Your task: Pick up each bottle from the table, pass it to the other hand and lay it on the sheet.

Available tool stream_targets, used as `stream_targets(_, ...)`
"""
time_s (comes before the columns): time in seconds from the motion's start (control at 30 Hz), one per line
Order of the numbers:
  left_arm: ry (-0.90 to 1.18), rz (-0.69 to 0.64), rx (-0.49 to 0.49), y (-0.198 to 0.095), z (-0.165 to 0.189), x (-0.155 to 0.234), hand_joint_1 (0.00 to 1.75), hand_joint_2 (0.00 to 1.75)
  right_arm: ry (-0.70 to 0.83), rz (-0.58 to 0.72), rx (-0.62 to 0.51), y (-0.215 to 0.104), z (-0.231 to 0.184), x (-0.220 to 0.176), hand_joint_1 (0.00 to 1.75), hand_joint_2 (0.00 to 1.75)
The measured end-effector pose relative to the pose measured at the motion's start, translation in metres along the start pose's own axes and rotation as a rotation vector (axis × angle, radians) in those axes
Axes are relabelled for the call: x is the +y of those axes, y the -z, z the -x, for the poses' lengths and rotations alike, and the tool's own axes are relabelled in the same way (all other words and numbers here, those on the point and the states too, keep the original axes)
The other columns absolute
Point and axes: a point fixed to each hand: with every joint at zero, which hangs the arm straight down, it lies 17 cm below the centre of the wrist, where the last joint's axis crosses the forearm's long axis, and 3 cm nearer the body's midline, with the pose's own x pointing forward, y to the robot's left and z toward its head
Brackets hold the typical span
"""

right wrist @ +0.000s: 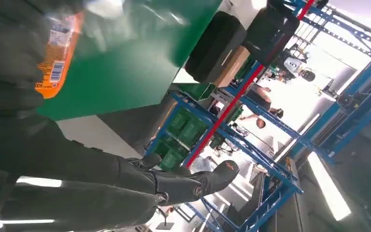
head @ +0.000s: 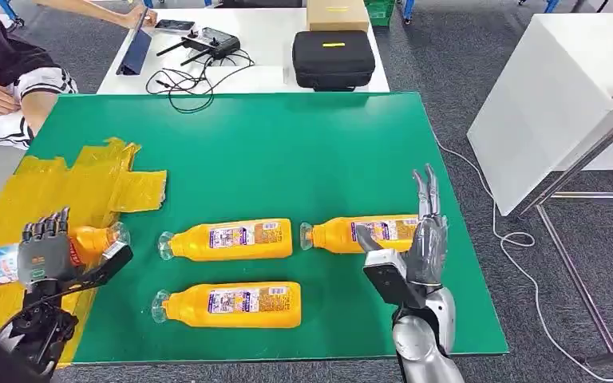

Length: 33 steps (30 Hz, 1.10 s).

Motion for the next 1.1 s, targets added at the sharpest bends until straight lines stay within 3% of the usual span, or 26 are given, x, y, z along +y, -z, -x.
stream_targets(0.8, -0.046, -0.012, -0.024, -0.002, -0.014, 0.0, 0.0, 1.75, -0.001, -0.009, 0.004, 0.001, 0.002, 0.003, 0.0, 1.75)
stream_targets(1.1, -0.191, -0.062, -0.104, -0.005, -0.049, 0.01, 0.0, 1.75, -0.03, -0.003, -0.004, 0.007, 0.002, 0.002, 0.0, 1.75)
